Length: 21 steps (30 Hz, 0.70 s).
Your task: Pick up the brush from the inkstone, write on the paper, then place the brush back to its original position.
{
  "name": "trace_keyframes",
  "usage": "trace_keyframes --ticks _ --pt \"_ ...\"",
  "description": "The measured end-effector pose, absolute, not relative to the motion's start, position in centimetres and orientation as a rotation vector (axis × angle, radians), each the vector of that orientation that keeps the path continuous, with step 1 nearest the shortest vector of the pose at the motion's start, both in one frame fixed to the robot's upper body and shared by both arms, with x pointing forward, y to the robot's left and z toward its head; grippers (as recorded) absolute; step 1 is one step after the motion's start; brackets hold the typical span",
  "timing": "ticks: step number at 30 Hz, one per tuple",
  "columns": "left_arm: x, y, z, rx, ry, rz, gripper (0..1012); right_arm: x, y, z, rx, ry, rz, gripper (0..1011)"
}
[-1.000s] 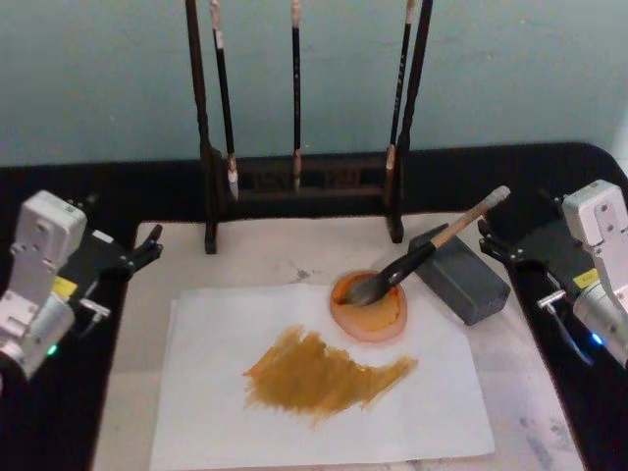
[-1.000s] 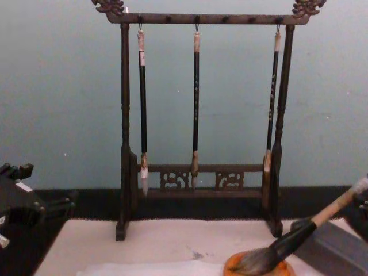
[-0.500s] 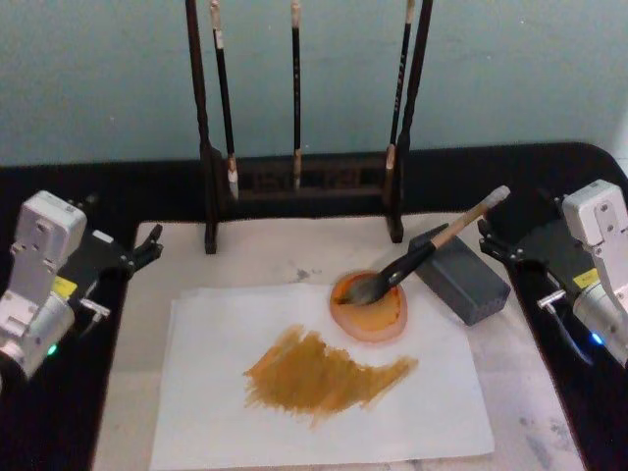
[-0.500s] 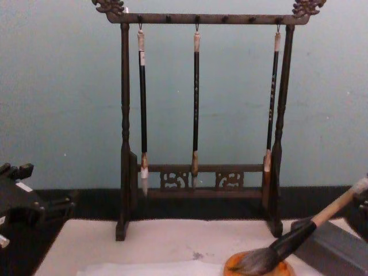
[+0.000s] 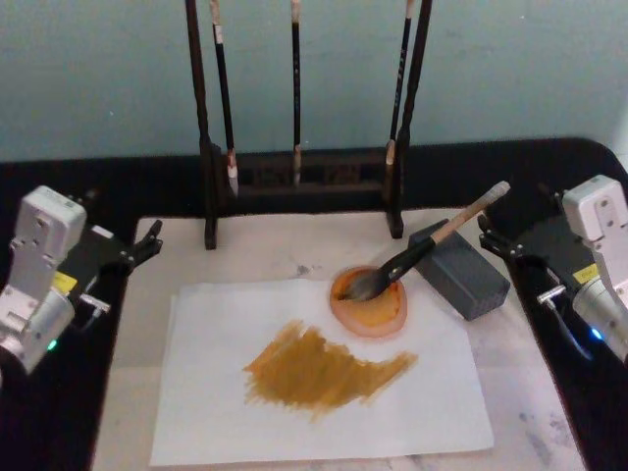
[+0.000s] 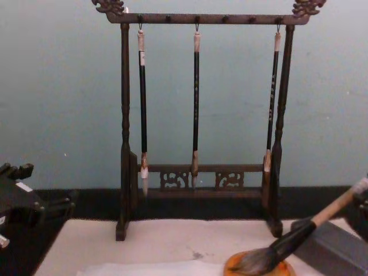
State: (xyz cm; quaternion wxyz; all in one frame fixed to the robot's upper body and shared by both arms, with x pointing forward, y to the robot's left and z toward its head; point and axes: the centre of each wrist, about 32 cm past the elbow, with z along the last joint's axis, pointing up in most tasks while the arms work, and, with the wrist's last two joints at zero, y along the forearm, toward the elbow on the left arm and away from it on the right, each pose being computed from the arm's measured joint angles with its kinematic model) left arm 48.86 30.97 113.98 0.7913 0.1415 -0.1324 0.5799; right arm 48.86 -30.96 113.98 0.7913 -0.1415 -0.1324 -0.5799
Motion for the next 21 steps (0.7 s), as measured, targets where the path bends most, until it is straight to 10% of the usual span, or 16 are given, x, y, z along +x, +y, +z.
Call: trace_keyframes --ticks 21 --pt "48.86 30.97 113.98 0.304 -0.285 1.248 1010 48.86 -30.96 113.98 -0.304 -0.285 -1.248 1000"
